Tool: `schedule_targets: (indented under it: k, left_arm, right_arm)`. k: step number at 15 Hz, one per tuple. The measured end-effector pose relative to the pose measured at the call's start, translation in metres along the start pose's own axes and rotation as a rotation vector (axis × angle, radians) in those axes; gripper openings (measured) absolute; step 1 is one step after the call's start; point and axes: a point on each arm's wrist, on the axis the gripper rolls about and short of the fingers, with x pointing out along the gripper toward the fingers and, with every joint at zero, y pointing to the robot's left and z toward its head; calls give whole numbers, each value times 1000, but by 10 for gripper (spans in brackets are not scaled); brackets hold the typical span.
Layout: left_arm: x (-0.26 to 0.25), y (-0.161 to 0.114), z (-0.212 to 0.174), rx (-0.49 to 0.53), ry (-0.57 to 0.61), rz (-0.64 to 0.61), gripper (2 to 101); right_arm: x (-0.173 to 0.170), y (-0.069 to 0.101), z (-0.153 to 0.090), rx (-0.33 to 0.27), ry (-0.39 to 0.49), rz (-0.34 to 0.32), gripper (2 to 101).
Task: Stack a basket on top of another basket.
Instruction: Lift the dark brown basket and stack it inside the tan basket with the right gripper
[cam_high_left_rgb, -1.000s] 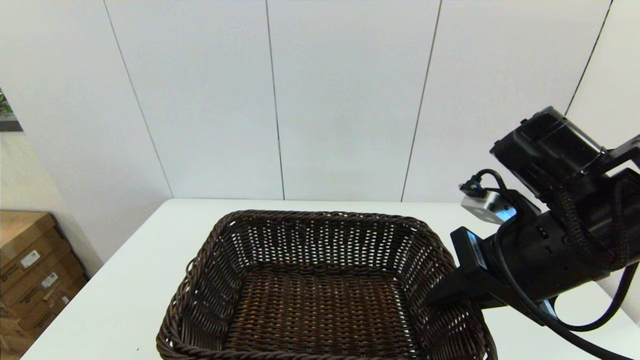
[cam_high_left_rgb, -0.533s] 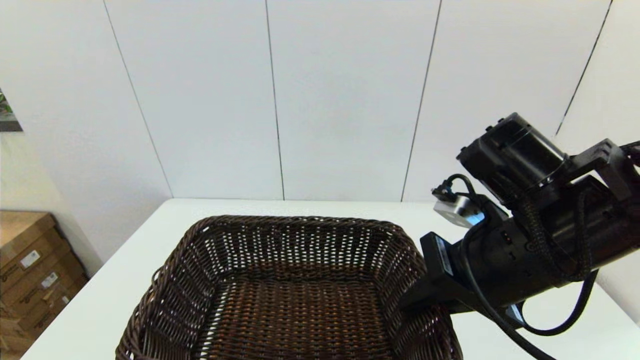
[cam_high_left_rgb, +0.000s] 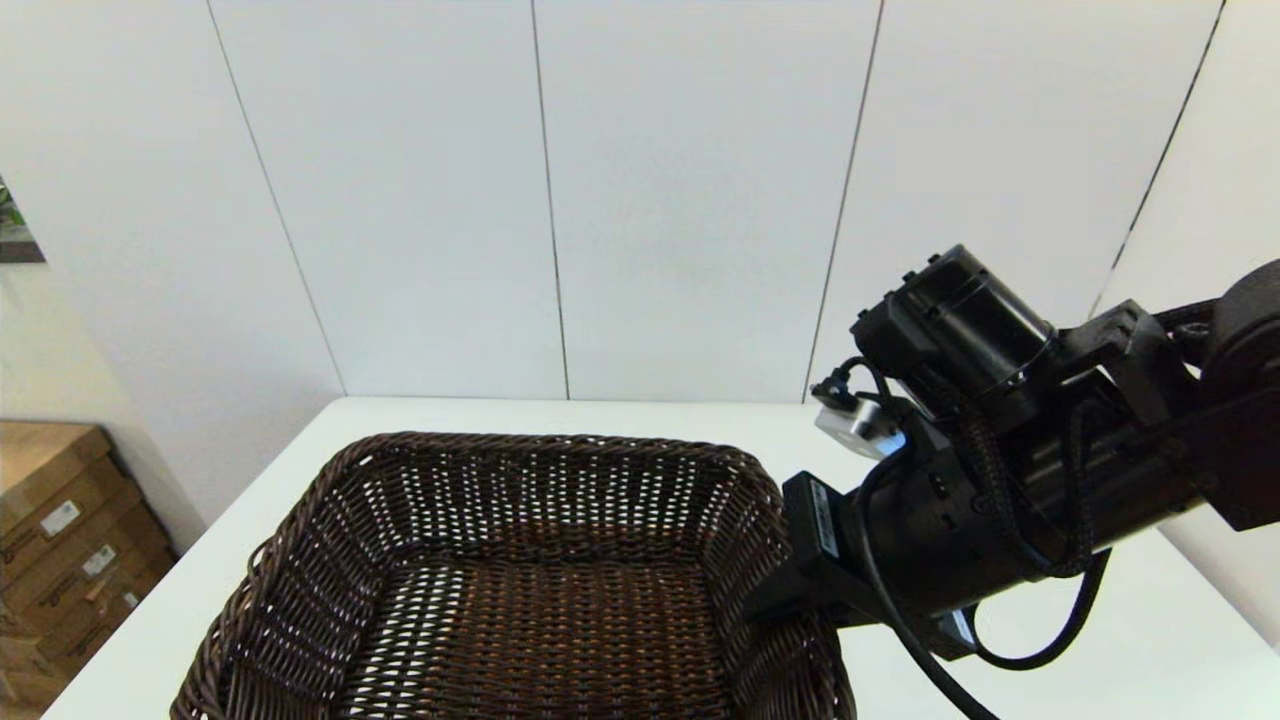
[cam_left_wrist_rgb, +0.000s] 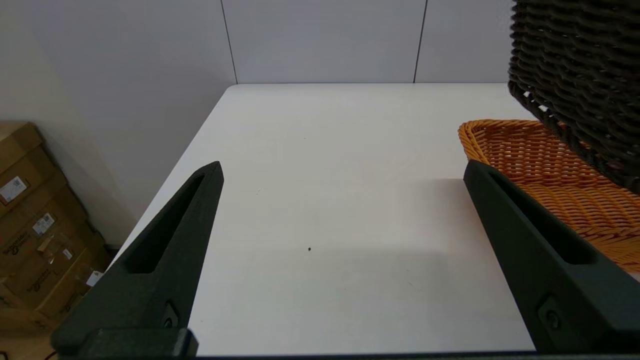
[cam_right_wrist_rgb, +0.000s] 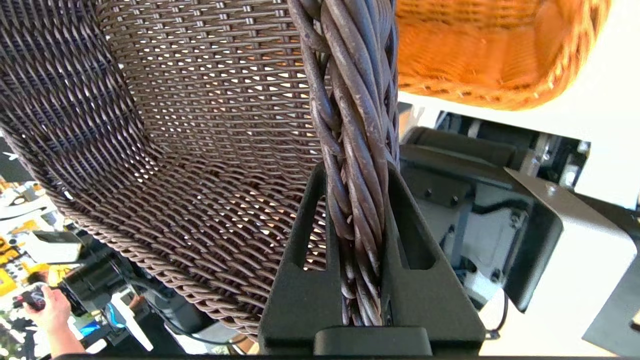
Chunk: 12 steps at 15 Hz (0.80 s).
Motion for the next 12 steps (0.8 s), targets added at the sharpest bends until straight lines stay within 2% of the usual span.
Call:
schedule_targets:
  k: [3, 12]
  left_arm:
    - [0, 0, 0, 0, 0, 0, 978]
    - [0, 0, 0, 0, 0, -1, 978]
  right_arm:
    - [8, 0, 5, -3, -39, -22, 144]
    - [19, -1, 12, -2, -64, -58, 144]
